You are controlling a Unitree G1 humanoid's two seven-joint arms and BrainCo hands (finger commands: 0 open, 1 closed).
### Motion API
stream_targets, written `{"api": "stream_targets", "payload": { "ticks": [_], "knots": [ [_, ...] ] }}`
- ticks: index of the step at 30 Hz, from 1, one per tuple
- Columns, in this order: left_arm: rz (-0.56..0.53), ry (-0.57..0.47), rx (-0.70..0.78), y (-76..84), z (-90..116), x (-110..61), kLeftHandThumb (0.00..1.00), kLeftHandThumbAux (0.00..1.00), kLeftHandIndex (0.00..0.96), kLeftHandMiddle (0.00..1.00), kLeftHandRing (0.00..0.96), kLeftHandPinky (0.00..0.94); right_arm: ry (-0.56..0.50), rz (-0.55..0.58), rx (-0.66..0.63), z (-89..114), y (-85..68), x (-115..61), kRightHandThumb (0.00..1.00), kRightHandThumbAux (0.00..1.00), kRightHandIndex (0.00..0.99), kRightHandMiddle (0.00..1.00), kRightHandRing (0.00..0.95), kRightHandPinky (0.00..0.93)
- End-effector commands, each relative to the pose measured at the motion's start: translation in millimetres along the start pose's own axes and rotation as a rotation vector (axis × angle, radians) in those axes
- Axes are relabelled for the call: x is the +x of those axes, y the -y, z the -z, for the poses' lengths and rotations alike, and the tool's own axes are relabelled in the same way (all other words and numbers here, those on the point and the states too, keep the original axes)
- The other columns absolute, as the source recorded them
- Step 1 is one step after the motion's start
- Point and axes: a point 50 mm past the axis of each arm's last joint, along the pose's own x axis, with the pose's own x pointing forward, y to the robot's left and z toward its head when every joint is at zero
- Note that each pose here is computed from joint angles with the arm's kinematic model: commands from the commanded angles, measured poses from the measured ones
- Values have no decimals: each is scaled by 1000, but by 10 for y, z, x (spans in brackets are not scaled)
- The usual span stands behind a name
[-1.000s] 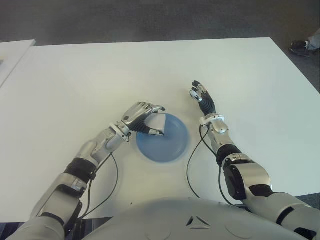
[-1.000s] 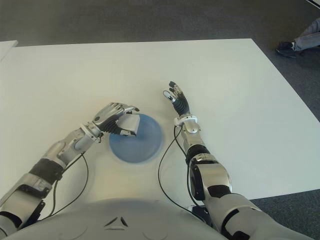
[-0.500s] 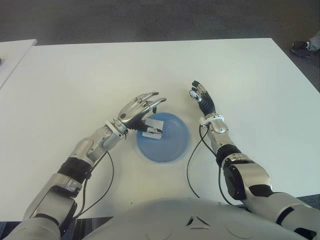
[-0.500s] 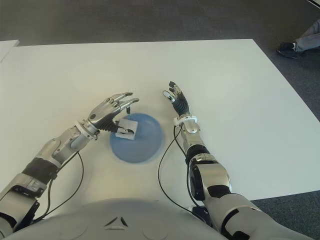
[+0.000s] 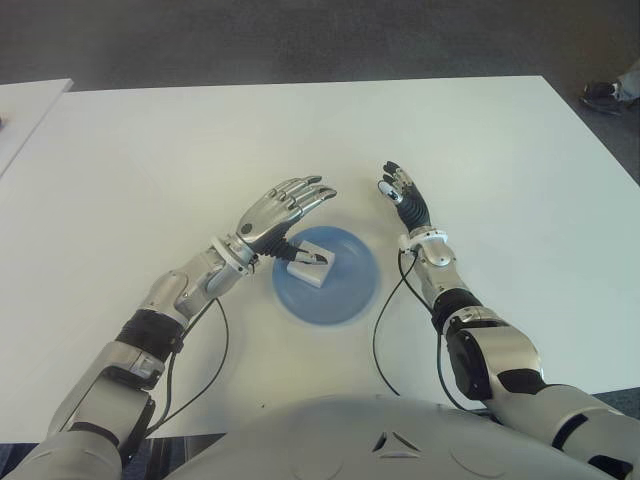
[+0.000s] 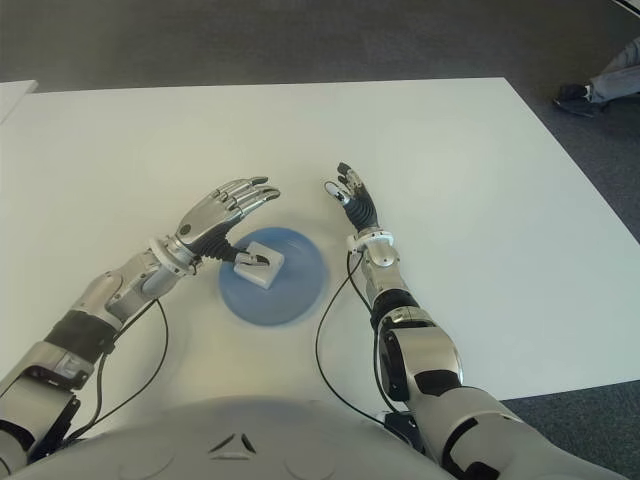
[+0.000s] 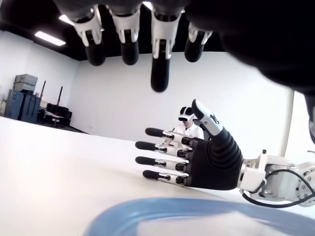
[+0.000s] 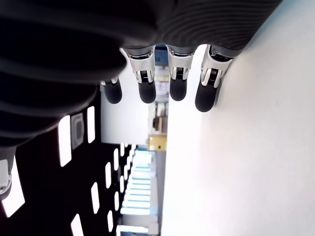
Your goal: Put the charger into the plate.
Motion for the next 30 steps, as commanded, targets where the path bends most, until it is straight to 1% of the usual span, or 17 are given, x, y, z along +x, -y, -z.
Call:
{"api": "stream_targets", "payload": {
  "ticks": [1,5,11,15,19,21,24,25,26,27,28,29,30],
  "knots": [
    [14,10,41,-19,8,-8,362,354,65,0,0,0,-209,-11,18,418,-67,-254,3,441,17,75,11,0],
    [-4,8,45,-44,9,-3,352,366,64,0,0,0,-207,-12,17,416,-70,-253,4,440,18,76,9,0],
    [-70,-18,27,-92,26,9,320,432,65,33,0,0,-207,-15,17,415,-78,-252,5,442,24,85,12,0],
    [-120,-34,-16,-120,51,15,317,458,81,56,1,0,-209,-18,20,418,-83,-252,6,446,26,87,13,0],
    [-176,-51,-63,-160,99,21,339,489,108,101,40,0,-211,-21,21,419,-85,-251,7,448,25,84,10,0],
    [-212,-70,-117,-197,141,26,341,505,113,113,54,12,-211,-21,21,418,-86,-249,7,448,25,83,9,0],
    [-286,-140,-309,-275,264,49,327,543,114,125,73,42,-210,-18,21,416,-86,-247,5,446,25,81,8,0],
    [-307,-192,-401,-292,363,58,320,556,114,127,77,52,-210,-17,21,415,-86,-246,4,445,26,81,8,0],
    [-319,-223,-461,-298,427,60,297,575,113,127,81,58,-211,-17,21,414,-87,-246,3,444,26,79,7,0],
    [-343,-284,-557,-308,535,60,289,581,112,127,82,60,-211,-15,21,414,-87,-245,3,444,26,79,6,0],
    [-359,-320,-627,-309,603,57,257,601,107,122,83,64,-211,-14,22,414,-87,-245,1,442,25,77,5,0],
    [-388,-370,-708,-293,680,49,245,608,105,121,83,65,-211,-13,22,414,-88,-245,1,442,25,76,4,0],
    [-407,-399,-765,-275,728,42,206,620,90,111,80,64,-211,-12,21,414,-88,-245,0,440,24,74,2,0]
  ]
}}
